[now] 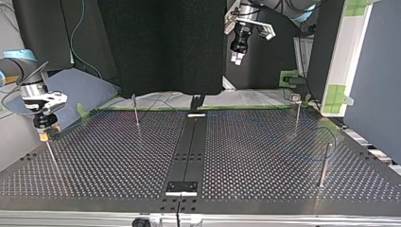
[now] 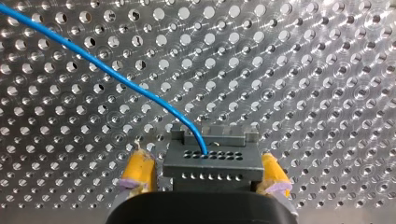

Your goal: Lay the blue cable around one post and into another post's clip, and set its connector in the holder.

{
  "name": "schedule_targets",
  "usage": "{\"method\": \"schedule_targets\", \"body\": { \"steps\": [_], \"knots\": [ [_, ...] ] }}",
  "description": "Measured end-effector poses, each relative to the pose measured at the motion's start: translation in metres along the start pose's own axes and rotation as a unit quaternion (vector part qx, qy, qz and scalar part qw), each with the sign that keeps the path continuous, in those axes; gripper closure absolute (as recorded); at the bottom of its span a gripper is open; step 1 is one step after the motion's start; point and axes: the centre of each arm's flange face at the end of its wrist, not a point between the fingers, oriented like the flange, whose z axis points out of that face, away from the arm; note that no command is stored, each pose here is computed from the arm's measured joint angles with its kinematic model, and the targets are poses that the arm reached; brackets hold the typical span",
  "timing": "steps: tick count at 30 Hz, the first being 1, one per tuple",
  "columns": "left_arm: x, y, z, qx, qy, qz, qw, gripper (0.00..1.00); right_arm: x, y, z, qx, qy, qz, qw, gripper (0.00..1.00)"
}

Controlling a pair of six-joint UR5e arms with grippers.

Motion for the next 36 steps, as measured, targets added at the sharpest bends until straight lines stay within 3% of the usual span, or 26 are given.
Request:
{"method": "schedule_targets", "body": {
  "steps": [14, 36],
  "knots": [
    [0.0017, 0.0014, -0.0017, -0.003, 0.01, 0.008, 0.9999, 0.0, 0.0, 0.0, 0.0, 0.0, 0.0, 0.0, 1.0, 0.0],
    [0.0012, -0.0019, -0.0012, 0.008, 0.006, -0.013, 0.9999, 0.0, 0.0, 0.0, 0.0, 0.0, 0.0, 0.0, 1.0, 0.0]
  ]
}}
